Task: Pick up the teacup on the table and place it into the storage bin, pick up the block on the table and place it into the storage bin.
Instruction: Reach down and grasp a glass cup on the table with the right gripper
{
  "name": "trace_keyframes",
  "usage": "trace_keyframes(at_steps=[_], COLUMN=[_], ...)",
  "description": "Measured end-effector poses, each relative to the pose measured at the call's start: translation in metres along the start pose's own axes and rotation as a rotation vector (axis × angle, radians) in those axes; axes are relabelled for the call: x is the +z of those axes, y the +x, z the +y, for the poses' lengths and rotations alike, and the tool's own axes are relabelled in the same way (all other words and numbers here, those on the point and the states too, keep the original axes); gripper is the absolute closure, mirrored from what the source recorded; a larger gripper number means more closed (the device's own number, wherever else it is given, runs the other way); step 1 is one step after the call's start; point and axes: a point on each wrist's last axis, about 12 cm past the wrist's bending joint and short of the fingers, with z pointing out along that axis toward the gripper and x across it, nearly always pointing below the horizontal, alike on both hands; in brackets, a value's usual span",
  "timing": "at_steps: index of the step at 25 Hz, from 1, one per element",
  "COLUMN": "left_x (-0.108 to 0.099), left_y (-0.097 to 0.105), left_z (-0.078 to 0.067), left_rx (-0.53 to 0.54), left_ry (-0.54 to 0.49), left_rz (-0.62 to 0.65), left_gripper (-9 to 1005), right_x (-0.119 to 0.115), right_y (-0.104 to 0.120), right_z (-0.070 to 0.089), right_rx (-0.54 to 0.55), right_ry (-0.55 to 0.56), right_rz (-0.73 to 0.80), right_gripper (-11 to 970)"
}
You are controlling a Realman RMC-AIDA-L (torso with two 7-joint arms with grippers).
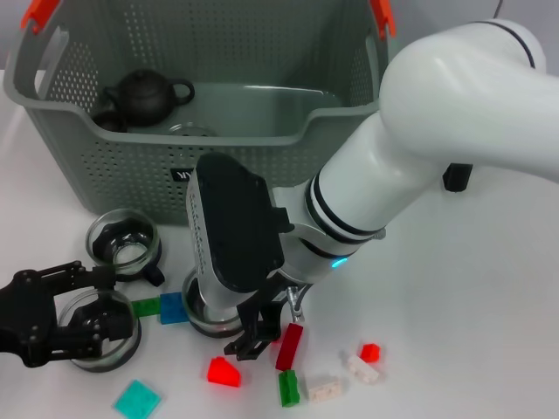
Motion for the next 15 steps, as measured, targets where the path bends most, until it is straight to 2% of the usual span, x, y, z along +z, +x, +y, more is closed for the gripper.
trace_keyframes(at_steps=[8, 15], left_x=[0.0008, 0.0009], left_y=[0.0003, 0.0000], left_z=[-0.0003, -0.0001], left_rx=[-0.002, -0.001], left_ry=[0.001, 0.001], left_rz=[-0.004, -0.006], left_gripper=[128, 132], right_x=[0.0046, 0.0059], right_y=[0.0055, 0.0062], right_z=[-0.0013, -0.0012], right_rx=[0.005, -0.001], right_ry=[0.019, 0.025], right_rz=[0.006, 0.007], right_gripper=[162, 307])
